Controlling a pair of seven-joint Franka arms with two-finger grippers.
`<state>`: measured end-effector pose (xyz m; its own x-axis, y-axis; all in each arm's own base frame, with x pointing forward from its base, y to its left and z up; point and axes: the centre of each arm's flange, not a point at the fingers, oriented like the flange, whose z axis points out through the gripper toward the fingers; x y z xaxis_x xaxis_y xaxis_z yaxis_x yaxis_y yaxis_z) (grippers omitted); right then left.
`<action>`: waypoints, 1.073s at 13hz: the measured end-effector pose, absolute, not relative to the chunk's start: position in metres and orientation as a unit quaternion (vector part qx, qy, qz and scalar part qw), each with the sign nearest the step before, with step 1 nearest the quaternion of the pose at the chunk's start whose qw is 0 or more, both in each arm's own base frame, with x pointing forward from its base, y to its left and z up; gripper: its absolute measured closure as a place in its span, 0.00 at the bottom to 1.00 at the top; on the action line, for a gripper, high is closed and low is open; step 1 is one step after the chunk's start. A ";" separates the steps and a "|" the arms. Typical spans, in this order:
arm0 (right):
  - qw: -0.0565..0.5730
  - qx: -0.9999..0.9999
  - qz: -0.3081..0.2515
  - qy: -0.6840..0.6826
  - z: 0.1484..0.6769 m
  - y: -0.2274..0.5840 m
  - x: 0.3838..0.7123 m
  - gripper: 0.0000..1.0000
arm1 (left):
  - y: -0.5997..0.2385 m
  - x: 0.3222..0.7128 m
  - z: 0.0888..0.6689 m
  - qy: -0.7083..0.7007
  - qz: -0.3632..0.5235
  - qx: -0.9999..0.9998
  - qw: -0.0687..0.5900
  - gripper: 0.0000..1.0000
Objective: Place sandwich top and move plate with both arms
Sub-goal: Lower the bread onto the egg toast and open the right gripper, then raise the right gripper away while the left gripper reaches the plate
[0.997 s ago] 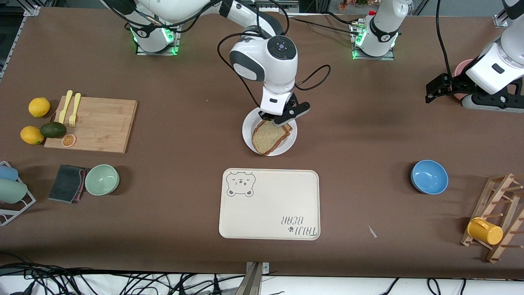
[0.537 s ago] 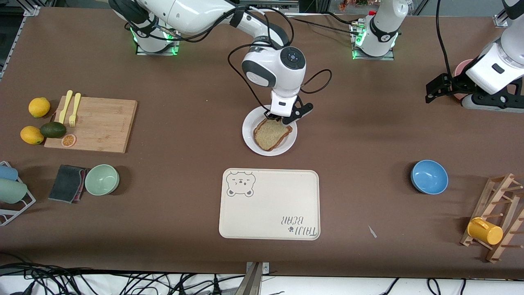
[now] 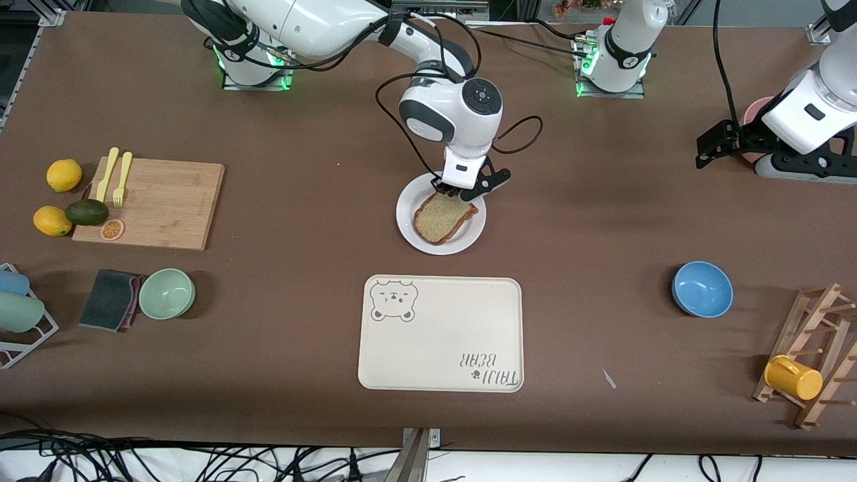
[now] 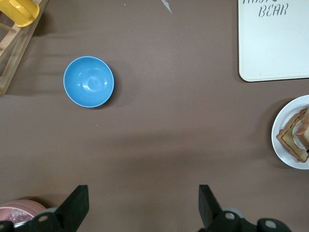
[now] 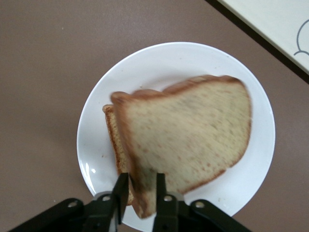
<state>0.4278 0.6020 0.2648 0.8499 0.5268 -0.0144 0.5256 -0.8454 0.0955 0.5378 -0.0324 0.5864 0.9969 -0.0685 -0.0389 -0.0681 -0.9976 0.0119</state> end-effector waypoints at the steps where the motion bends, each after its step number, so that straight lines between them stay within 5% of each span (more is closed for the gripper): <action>1: 0.047 0.960 0.013 0.274 0.275 0.602 0.428 0.52 | -0.032 0.538 0.586 -0.034 -0.020 0.999 0.005 0.00; 6: 0.076 0.968 0.074 0.226 0.388 0.532 0.450 0.00 | -0.032 0.538 0.586 -0.034 -0.020 0.999 0.005 0.00; 10: 0.081 0.989 0.071 0.099 0.470 0.397 0.483 0.00 | -0.034 0.542 0.576 -0.035 -0.030 0.999 0.008 0.00; 14: 0.071 0.997 0.039 0.018 0.517 0.273 0.510 0.00 | -0.051 0.549 0.546 -0.034 -0.075 0.993 0.079 0.00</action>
<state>0.5099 0.2725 0.5167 0.9962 0.0422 0.0760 0.0310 -0.9893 0.1424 0.5492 -0.0507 0.5457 0.9865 -0.0795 -0.1435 -0.0557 -0.9851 0.1629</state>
